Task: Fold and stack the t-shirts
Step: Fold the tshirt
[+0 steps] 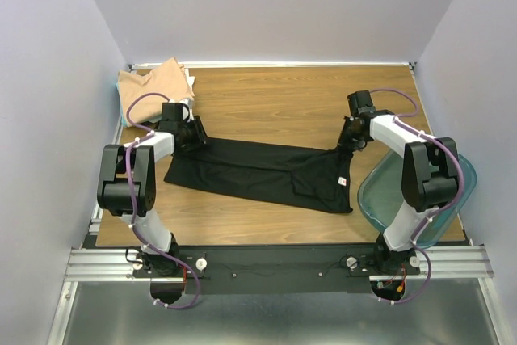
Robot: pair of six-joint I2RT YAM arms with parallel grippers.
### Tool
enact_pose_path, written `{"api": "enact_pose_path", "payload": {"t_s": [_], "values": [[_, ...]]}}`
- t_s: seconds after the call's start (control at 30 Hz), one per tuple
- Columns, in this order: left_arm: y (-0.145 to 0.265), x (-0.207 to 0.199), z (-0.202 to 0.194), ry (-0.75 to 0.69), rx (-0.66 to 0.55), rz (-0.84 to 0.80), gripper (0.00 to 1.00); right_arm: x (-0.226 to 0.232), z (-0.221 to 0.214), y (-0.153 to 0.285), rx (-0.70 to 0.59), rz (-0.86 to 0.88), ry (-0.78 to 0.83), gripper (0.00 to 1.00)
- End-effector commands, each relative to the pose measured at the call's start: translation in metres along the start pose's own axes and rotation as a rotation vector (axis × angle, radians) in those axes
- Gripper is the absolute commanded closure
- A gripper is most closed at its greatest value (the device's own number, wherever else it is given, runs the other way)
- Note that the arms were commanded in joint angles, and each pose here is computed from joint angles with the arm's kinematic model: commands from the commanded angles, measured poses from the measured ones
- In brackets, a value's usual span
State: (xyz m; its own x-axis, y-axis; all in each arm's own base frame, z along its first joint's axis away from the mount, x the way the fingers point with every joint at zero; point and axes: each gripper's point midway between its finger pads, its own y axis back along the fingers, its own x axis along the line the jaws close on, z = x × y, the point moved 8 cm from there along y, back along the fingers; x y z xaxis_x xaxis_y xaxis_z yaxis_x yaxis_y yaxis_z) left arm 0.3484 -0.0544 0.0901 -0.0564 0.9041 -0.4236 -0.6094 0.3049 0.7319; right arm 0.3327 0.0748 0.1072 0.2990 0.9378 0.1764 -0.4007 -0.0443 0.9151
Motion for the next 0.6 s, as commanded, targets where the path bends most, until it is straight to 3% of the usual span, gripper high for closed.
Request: {"api": "enact_pose_path", "payload": {"t_s": [0.0, 0.37, 0.57], "values": [[0.003, 0.035, -0.023, 0.072, 0.064, 0.109, 0.51, -0.013, 0.006, 0.007, -0.041, -0.022, -0.06, 0.99], [0.009, 0.041, -0.028, 0.115, 0.044, 0.139, 0.51, -0.017, 0.003, 0.01, -0.02, 0.0, -0.13, 0.99], [0.009, 0.04, -0.026, 0.11, 0.038, 0.133, 0.51, -0.017, -0.001, 0.026, -0.046, 0.02, -0.142, 0.91]]}}
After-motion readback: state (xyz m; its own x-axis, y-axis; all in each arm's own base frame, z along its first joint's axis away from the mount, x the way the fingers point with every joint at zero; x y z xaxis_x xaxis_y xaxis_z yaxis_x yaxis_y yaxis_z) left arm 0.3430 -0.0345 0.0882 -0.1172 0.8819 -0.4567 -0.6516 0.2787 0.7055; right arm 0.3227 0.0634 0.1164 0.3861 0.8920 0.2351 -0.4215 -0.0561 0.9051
